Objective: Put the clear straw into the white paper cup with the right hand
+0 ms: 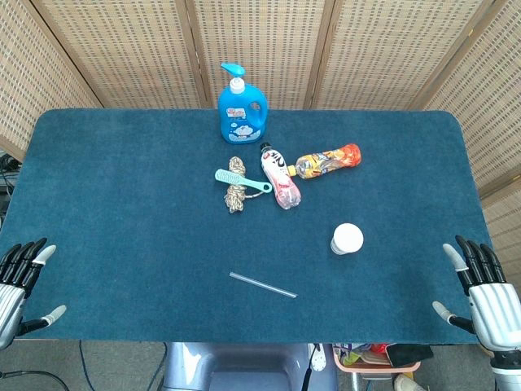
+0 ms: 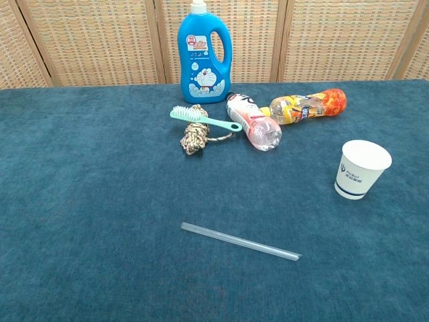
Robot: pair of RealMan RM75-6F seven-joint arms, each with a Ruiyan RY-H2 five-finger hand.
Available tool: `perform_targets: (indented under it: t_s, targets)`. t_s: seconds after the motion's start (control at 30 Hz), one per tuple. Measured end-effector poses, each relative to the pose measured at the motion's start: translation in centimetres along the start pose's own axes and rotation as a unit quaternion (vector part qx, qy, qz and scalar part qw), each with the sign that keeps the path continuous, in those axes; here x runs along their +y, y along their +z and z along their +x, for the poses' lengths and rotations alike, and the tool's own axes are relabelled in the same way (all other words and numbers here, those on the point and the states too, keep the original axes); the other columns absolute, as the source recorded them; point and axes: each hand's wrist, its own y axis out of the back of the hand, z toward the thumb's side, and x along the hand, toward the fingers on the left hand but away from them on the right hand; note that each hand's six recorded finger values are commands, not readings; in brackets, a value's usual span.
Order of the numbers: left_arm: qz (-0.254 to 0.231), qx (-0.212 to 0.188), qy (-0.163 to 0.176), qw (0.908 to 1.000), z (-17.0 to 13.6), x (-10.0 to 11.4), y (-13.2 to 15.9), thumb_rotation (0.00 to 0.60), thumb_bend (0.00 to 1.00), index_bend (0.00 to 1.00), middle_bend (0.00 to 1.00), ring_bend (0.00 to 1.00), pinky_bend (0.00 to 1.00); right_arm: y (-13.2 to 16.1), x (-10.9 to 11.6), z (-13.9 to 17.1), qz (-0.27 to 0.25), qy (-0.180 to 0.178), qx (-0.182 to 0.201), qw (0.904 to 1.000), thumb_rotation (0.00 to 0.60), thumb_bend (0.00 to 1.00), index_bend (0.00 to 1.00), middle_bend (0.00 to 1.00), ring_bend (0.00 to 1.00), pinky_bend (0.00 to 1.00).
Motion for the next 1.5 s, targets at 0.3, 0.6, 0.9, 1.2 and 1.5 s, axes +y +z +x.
perform_targets:
  t_s: [0.3,0.6,0.9,1.2,1.5]
  targets:
    - [-0.001,0.002,0.001,1.0000,0.0,0.0,-0.1,0.600,0.13,0.00,0.00,0.00,0.00,0.3,-0.4,-0.1,0.007,0.005,-0.001,1.0000,0.600,0.00,0.00,0.00,0.00,0.00]
    - [0.000,0.005,0.001,1.0000,0.2,0.0,-0.1,0.600,0.13,0.00,0.00,0.00,0.00,4.7,-0.1,-4.4,0.011,0.033,0.075,0.9966,0.600,0.00,0.13,0.00,0.00,0.00]
    - [-0.004,0.022,-0.002,0.9997,0.8,-0.1,-0.9,0.600,0.13,0.00,0.00,0.00,0.00,13.5,-0.7,-11.0,0.010,0.121,0.191,0.9740,0.600,0.01,0.28,0.00,0.00,0.00]
    - [-0.007,0.034,-0.009,0.9994,1.5,-0.3,-1.5,0.600,0.13,0.00,0.00,0.00,0.00,19.4,-4.4,-14.4,0.011,0.191,0.222,0.9561,0.600,0.12,0.36,0.00,0.00,0.00]
    - [-0.007,0.042,-0.013,0.9990,1.8,-0.4,-1.9,0.600,0.13,0.00,0.00,0.00,0.00,24.2,-8.6,-15.0,0.020,0.245,0.249,0.9366,0.600,0.17,0.40,0.00,0.00,0.00]
